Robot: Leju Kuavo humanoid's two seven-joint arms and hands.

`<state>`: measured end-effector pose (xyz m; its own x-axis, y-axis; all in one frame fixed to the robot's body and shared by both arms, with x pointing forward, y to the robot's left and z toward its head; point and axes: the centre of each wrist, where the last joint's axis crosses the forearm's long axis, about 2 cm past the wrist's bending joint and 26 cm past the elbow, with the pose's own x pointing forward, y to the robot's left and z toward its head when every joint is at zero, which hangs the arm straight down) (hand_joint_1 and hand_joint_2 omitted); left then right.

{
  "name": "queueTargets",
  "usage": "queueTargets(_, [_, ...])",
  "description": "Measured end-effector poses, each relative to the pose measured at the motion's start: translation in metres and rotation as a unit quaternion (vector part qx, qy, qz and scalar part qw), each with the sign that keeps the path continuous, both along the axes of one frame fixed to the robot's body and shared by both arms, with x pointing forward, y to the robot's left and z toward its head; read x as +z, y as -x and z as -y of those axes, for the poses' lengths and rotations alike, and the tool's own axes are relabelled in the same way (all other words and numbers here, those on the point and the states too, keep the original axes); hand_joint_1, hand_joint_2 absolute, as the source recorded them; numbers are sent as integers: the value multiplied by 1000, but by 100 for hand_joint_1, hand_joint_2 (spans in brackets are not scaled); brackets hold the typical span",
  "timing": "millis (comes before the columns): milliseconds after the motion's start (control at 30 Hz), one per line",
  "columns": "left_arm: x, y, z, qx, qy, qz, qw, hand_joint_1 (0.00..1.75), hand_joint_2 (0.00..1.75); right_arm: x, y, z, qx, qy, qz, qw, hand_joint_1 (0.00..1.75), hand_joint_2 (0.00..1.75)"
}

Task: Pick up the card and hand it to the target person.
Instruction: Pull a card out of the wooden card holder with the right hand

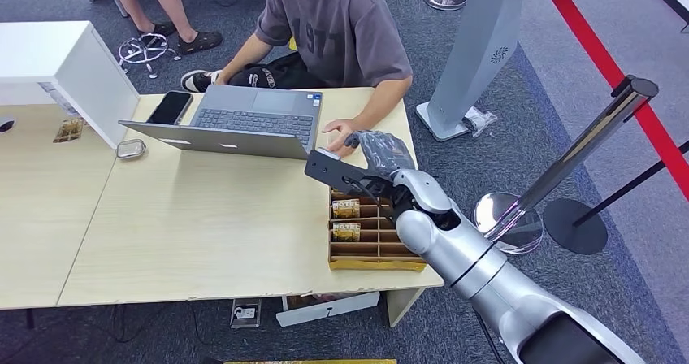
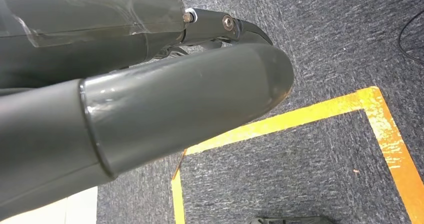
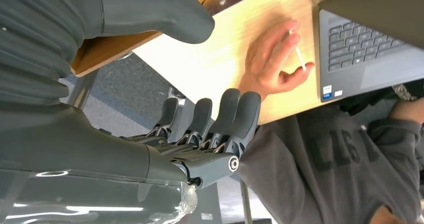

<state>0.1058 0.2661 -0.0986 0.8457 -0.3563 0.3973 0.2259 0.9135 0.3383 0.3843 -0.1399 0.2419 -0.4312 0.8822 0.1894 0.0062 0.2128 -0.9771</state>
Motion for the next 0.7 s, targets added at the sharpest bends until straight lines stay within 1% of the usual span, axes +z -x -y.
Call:
queueTargets(333, [0, 0, 0, 3, 0, -1, 1000, 0, 0, -11, 0, -13, 10, 27, -26, 999, 82, 175])
queueTargets(533, [0, 0, 0, 4, 0, -1, 1000, 0, 0, -16, -2, -18, 16, 38, -34, 999, 81, 175])
queueTargets(700, [0, 0, 0, 4, 0, -1, 1000, 0, 0, -19, -3, -20, 16, 47, -38, 998, 83, 175])
